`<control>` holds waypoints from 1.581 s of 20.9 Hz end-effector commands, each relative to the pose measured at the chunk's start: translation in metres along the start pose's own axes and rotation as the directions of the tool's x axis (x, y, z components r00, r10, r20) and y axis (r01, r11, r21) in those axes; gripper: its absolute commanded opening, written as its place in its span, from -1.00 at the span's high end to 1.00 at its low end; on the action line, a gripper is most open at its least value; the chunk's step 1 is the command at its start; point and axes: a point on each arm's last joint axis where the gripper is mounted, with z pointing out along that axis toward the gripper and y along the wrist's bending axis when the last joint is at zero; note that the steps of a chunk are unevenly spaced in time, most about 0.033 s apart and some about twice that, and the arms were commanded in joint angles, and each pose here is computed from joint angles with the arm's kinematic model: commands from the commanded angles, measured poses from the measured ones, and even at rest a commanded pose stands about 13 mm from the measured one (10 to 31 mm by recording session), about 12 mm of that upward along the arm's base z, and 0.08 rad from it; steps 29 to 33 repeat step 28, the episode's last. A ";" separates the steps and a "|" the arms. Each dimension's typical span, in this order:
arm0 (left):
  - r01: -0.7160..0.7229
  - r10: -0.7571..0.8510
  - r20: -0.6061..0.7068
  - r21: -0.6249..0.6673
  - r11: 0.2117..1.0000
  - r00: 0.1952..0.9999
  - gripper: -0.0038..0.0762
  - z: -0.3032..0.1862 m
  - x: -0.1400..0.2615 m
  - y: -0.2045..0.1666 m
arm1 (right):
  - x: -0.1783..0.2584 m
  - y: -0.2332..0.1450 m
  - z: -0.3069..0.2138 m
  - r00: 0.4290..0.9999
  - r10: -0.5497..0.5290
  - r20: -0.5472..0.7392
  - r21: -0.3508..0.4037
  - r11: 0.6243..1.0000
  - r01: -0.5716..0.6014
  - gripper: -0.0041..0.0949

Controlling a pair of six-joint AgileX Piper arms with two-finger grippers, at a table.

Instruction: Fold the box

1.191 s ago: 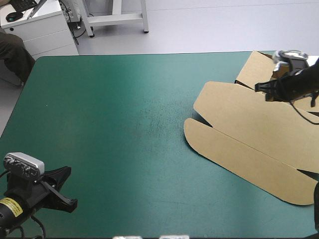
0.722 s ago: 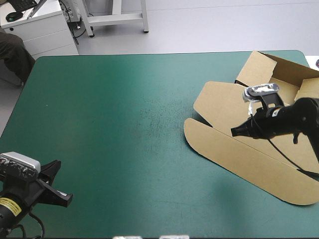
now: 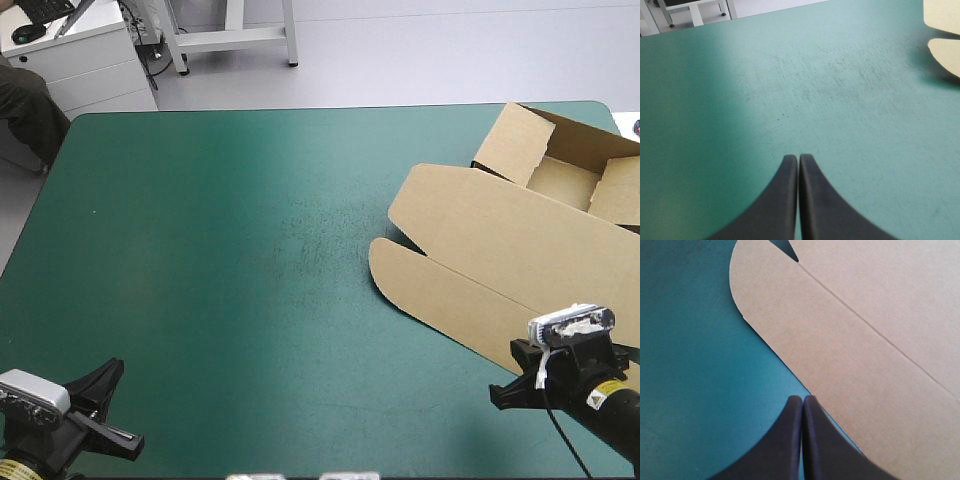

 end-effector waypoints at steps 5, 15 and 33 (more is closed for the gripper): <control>0.024 -0.027 0.099 0.028 0.999 0.995 0.93 -0.001 0.000 -0.002 | 0.031 0.005 -0.012 0.983 0.000 0.183 0.020 1.000 -0.003 0.96; 0.027 -0.031 0.105 0.031 0.999 0.994 0.93 -0.002 0.000 -0.002 | 0.059 0.015 -0.049 0.894 -0.068 0.443 0.065 0.997 0.044 0.96; 0.040 -0.044 0.104 0.046 0.998 0.994 0.93 -0.002 0.000 -0.003 | 0.063 0.017 -0.054 0.875 -0.064 0.479 0.063 0.997 0.039 0.96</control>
